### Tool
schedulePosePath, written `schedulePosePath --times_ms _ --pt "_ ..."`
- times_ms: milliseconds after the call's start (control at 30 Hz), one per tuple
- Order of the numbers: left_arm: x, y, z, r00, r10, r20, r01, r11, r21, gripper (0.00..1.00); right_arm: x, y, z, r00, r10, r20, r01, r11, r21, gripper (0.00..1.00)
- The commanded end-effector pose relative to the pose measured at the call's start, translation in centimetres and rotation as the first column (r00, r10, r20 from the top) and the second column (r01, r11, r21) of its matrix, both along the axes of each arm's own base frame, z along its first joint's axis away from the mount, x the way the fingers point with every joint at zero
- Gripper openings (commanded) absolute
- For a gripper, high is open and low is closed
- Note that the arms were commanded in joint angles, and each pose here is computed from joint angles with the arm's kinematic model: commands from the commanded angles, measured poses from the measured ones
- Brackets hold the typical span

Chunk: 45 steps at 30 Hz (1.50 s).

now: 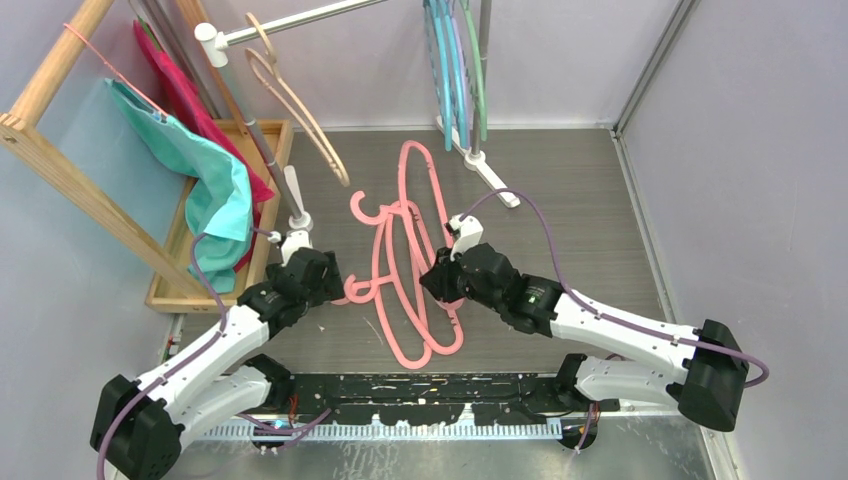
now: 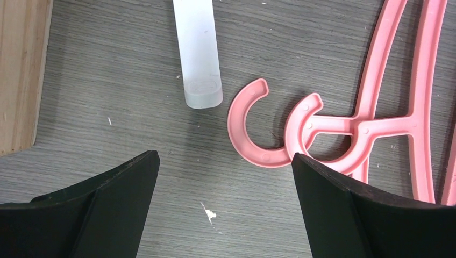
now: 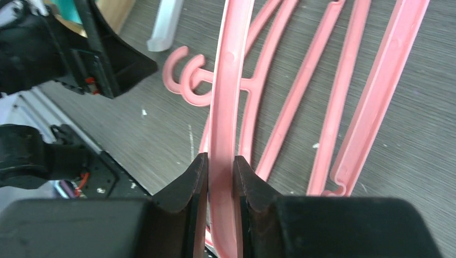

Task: Organize the hangers

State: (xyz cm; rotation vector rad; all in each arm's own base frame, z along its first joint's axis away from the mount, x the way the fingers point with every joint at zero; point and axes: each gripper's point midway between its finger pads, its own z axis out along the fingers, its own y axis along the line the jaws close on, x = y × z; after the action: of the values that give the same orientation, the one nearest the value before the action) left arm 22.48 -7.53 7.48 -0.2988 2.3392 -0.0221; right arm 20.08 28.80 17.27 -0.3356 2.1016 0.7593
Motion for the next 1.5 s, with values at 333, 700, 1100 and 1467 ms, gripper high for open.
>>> schedulePosePath --times_ms 333,700,1100,1467 --pt "-0.2 0.6 2.7 0.996 0.032 0.079 -0.029 0.999 -0.036 0.98 2.1 3.0 13.4 0.997 -0.028 0.067 -0.009 0.871 0.492 0.01" --pt "-0.2 0.4 3.0 0.996 0.030 0.082 -0.026 0.998 -0.051 0.98 1.0 6.6 18.4 0.988 0.151 0.018 -0.121 0.706 0.698 0.01" --pt "-0.1 0.6 4.0 0.995 0.019 0.095 -0.016 0.999 -0.033 0.98 3.3 8.3 26.2 0.986 0.063 0.152 -0.157 0.634 0.757 0.01" --pt "-0.2 1.0 4.5 0.994 0.022 0.107 -0.019 1.000 -0.024 0.98 6.7 12.2 30.2 0.981 0.045 0.191 -0.178 0.615 0.768 0.01"
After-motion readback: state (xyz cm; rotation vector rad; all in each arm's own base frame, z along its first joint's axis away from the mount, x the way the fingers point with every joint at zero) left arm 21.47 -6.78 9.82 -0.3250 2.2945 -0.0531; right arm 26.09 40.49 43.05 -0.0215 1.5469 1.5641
